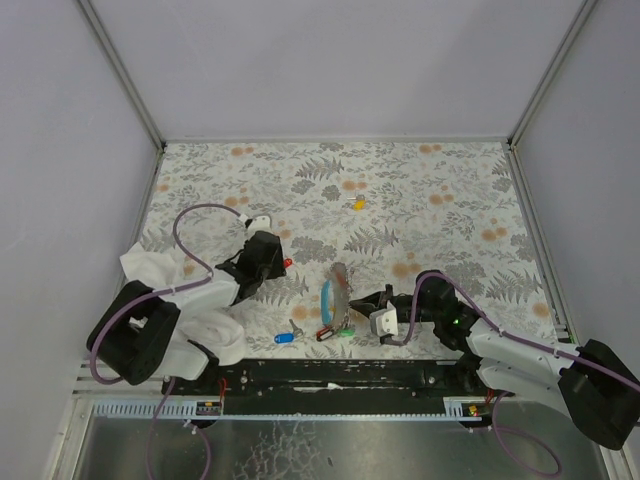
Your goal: Put the keys on the keyring
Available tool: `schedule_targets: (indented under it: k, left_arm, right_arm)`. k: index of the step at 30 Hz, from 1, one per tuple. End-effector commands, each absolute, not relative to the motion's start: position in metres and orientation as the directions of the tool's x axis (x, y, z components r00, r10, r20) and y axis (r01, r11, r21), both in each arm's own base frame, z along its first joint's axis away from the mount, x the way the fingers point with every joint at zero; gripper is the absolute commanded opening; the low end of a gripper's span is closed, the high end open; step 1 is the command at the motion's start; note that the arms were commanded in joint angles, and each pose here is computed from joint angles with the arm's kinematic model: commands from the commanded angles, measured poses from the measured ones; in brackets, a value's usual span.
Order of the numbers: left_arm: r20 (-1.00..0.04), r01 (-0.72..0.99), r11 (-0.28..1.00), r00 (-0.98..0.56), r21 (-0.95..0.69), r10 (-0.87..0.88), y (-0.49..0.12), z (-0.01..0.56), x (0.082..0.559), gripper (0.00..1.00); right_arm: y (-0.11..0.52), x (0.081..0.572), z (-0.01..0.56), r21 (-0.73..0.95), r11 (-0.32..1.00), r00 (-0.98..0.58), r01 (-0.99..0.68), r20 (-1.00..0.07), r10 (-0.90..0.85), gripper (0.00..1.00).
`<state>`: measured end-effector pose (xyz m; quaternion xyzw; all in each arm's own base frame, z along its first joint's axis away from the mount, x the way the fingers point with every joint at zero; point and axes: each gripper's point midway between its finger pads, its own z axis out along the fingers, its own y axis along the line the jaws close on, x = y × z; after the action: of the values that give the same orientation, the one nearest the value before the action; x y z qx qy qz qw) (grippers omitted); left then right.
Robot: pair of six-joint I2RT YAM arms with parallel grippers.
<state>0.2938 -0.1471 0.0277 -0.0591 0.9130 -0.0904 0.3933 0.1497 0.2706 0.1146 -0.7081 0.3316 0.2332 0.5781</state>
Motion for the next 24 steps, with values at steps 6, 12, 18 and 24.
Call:
schedule_targets:
  k: [6,12,18,24]
  left_arm:
    - [-0.697,-0.172,0.977,-0.685,-0.129,-0.213,-0.137,0.030,0.310,0.30]
    - [-0.697,-0.168,0.981,-0.692,-0.095,-0.186,-0.143,0.029,0.309,0.28]
    - [-0.686,-0.176,0.982,-0.706,-0.069,-0.174,-0.142,0.020,0.304,0.27]
    - [-0.684,-0.174,0.982,-0.708,-0.072,-0.175,-0.142,0.017,0.302,0.26]
  right_arm:
    - [0.278,0.141,0.145,-0.717,-0.081,0.721,-0.693,-0.686,-0.095,0.00]
    - [0.278,0.139,0.149,-0.716,-0.080,0.720,-0.694,-0.689,-0.080,0.00]
    - [0.277,0.137,0.151,-0.716,-0.078,0.720,-0.694,-0.690,-0.073,0.00]
    - [0.278,0.136,0.150,-0.708,-0.087,0.713,-0.701,-0.698,-0.070,0.00]
